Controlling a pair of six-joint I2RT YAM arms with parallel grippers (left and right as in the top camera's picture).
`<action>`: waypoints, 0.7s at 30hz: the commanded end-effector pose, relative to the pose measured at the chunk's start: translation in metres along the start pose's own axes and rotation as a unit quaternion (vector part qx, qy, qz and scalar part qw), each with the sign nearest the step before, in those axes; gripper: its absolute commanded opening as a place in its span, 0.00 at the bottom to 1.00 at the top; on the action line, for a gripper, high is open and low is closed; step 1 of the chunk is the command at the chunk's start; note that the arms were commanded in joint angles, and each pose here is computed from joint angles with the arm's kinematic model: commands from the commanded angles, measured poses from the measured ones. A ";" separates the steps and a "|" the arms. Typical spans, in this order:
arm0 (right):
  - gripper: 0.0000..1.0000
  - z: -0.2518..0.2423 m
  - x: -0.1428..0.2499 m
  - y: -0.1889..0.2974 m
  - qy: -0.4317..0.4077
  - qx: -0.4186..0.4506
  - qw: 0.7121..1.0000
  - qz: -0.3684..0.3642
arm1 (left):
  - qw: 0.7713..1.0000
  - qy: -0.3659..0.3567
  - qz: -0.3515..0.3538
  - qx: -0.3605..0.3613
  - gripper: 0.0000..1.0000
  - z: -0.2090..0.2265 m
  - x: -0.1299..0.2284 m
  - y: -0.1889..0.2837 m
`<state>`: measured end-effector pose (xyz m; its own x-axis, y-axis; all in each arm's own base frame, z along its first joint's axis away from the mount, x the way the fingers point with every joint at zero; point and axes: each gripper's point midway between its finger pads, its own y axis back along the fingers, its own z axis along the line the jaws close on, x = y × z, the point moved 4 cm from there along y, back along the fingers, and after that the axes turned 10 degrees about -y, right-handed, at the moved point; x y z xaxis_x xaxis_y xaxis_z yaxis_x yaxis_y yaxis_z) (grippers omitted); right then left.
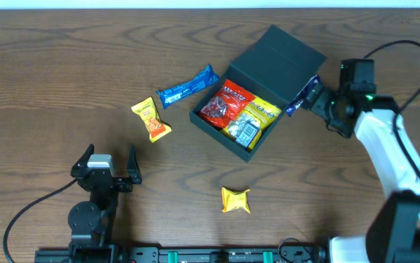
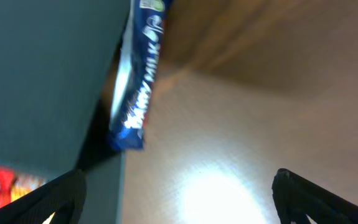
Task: Pack container
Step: 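Move the right gripper to the blue Dairy Milk bar at the box's right edge, then grasp the end of the blue Dairy Milk bar with the right gripper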
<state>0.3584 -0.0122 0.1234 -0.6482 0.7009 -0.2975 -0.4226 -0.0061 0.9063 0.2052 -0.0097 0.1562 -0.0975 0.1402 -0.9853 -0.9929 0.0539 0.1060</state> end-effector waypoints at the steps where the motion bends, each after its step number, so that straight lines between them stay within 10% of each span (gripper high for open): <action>1: 0.95 0.010 -0.004 -0.016 -0.020 -0.027 0.999 0.007 | 1.000 0.001 0.026 0.008 0.95 -0.003 0.014 -0.001; 21: 0.87 0.006 -0.024 -0.051 -0.037 -0.005 0.999 -0.039 | 1.000 0.001 0.027 0.008 0.95 -0.003 0.014 -0.001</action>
<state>0.3989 -0.0200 0.0997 -0.5771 0.7286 -0.3690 -0.5091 0.0324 0.8601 0.2052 -0.0098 0.1562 -0.0975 0.1402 -0.9853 -0.9929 0.0543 0.1060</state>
